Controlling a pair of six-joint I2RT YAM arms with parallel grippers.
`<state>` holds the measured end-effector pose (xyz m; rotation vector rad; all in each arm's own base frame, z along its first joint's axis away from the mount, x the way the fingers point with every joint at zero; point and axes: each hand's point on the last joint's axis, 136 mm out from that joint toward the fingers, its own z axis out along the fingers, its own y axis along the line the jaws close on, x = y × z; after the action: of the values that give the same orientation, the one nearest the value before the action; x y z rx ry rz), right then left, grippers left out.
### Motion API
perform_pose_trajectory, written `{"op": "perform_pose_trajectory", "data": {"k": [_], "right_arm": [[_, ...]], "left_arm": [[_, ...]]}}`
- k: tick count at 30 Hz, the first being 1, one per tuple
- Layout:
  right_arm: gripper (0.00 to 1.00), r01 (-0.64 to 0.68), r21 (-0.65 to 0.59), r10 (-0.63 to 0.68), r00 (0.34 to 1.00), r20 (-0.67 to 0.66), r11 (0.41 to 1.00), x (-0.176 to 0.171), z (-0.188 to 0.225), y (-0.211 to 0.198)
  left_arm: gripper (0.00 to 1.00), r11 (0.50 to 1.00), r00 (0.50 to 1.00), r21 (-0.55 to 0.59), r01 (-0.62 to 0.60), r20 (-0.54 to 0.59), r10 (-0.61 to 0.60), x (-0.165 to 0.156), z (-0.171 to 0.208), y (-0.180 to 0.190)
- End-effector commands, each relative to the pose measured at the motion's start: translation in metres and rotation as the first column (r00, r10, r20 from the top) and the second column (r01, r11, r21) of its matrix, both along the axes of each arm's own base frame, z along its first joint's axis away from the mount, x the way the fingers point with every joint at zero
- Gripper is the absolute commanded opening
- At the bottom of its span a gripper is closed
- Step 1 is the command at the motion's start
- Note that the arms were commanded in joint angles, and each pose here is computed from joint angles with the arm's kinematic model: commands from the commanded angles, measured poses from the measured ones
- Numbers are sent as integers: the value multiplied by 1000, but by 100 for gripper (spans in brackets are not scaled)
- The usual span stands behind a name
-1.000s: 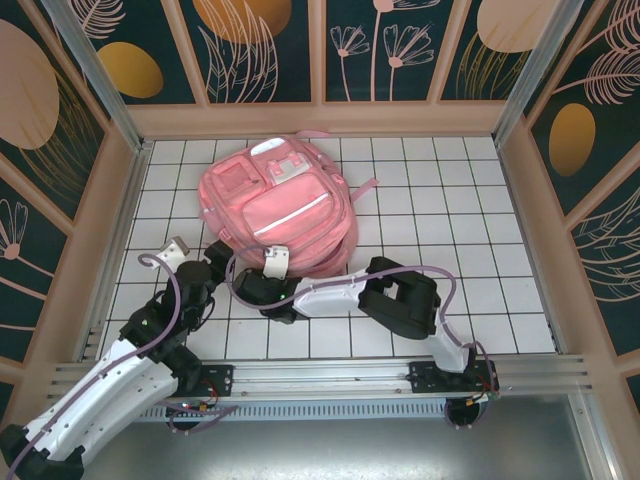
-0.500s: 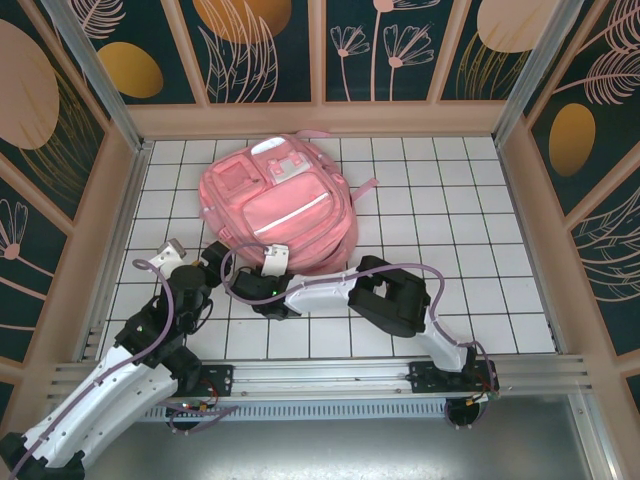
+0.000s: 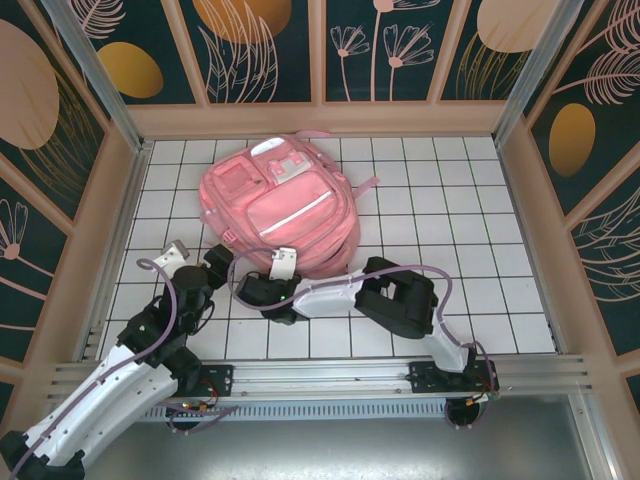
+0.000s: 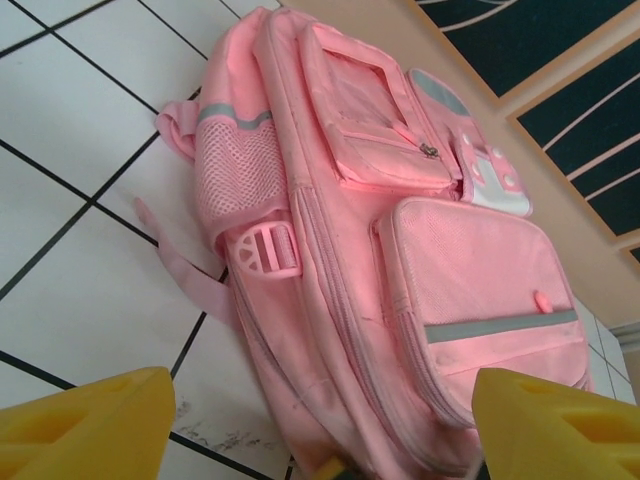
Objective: Pack the student bag
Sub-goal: Zip the student bag at the center of the table.
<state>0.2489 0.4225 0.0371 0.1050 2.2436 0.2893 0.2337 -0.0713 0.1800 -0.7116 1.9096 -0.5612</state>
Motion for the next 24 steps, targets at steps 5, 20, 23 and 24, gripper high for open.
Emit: {"op": "perform_pose_trajectory", "data": {"k": [5,20,23,24], "right_arm": [[0,-41,48,39,998,58,998,-7,38,-26],[0,-134,122,126,989,72,983,-16,43,-22],[0,-140,130,131,989,72,982,-17,43,-23],[0,-141,132,133,988,74,981,-17,43,-23]], "left_arm": [[74,995,995,-44,86,-48,-88,4,-26,-22],[70,878,953,-388,280,5,-302,15,-63,-96],[71,868,948,-401,292,1,-319,23,-67,-107],[71,866,946,-405,294,-4,-324,27,-68,-111]]}}
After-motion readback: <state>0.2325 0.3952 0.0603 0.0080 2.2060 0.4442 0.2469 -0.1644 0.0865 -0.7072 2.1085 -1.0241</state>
